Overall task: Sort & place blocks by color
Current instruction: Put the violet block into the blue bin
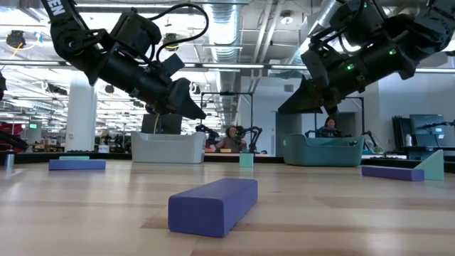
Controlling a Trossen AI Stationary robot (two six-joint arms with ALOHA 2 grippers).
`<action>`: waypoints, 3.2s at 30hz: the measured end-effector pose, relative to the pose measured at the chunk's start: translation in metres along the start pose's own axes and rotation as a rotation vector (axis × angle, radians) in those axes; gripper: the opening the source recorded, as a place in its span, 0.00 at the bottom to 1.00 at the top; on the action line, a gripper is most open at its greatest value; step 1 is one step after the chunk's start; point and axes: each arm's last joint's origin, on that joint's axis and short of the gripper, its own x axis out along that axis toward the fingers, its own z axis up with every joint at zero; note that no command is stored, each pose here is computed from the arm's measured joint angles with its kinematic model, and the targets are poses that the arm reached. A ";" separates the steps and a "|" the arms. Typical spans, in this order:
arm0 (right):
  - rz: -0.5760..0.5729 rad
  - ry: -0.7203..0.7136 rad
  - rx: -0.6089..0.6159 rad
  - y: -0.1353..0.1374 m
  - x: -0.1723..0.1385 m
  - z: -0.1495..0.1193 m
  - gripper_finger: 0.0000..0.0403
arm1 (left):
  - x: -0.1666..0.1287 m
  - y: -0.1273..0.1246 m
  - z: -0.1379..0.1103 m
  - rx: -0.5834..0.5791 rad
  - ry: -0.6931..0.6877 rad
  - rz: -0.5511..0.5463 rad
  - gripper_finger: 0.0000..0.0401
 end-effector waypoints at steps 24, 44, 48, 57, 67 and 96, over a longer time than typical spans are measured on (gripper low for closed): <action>-0.072 0.037 0.089 -0.030 0.010 0.007 0.09 | -0.001 0.003 -0.006 -0.034 0.029 0.066 0.57; -0.121 0.480 -0.297 -0.022 0.128 0.057 0.49 | -0.005 -0.008 -0.009 0.004 0.050 0.017 0.57; -0.071 0.551 -0.323 -0.024 0.142 0.054 0.55 | -0.005 -0.008 -0.008 0.008 0.045 0.017 0.57; -0.060 0.593 -0.306 -0.032 0.153 0.045 0.57 | -0.005 -0.008 -0.009 0.011 0.049 0.035 0.57; -0.053 0.593 -0.287 -0.023 0.149 0.045 0.55 | -0.005 -0.008 -0.009 0.013 0.052 0.037 0.57; -0.173 0.771 -0.003 0.042 -0.033 -0.012 0.55 | -0.005 -0.013 -0.005 0.040 0.020 -0.138 0.57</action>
